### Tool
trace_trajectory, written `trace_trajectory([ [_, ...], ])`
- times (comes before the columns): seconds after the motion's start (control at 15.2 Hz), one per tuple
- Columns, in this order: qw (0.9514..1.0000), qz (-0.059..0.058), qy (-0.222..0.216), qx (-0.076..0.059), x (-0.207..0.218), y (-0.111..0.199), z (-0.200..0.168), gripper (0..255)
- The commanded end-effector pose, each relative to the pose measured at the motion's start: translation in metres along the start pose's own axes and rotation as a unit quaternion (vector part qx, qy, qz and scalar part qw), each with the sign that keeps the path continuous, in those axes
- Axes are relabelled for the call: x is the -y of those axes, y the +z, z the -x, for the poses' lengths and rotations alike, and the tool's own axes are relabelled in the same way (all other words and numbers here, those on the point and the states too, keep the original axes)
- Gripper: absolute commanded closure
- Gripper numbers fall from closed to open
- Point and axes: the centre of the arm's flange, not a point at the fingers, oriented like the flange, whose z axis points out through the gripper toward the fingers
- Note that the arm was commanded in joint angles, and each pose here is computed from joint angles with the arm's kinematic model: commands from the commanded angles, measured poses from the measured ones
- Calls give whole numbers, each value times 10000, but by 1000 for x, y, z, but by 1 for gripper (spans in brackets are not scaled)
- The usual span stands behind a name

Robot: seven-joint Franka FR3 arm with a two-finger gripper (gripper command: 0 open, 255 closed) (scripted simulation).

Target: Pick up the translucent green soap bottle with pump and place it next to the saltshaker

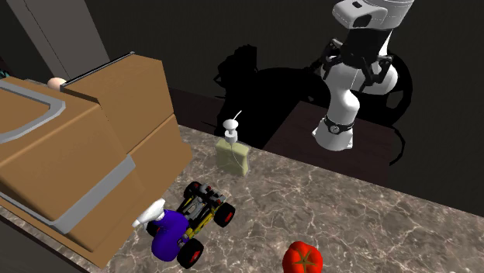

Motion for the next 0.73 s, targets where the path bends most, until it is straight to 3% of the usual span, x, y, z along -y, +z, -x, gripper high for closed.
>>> trace_trajectory([
  [0.0,10000,0,0,0,0,0,0,0],
  [0.66,9990,-26,188,-413,-98,61,-53,0],
])
